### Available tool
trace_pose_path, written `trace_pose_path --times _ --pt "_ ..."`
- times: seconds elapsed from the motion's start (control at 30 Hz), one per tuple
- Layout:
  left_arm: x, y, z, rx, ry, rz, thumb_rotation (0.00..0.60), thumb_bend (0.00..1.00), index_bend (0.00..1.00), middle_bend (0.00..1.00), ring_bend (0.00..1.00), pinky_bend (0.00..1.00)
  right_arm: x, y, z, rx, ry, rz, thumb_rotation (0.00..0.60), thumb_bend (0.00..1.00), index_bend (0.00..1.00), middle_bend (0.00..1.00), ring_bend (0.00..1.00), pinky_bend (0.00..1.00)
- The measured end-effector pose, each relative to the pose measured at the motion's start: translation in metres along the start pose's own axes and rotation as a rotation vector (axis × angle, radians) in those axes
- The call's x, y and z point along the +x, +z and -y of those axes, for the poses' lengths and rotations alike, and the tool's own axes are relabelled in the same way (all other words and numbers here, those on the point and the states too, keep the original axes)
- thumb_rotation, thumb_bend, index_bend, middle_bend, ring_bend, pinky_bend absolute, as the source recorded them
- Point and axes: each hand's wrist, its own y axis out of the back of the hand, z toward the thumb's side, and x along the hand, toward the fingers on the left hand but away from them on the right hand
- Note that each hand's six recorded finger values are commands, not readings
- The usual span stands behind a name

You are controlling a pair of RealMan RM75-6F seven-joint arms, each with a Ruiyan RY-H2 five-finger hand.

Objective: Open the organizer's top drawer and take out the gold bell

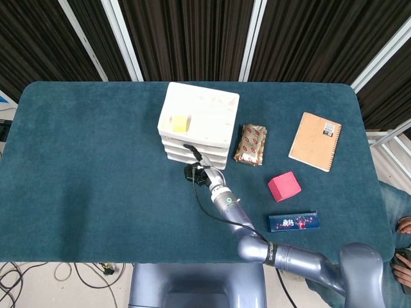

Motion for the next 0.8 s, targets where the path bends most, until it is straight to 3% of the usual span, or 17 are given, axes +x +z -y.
trace_pose_path --times 0.8 --pt "0.0000 0.0003 -0.0003 0.004 -0.002 -0.002 0.600 0.24 0.13 0.00 0.00 0.00 0.0056 0.0019 0.0017 -0.026 0.047 0.006 0.600 0.83 0.17 0.85 0.99 0.90"
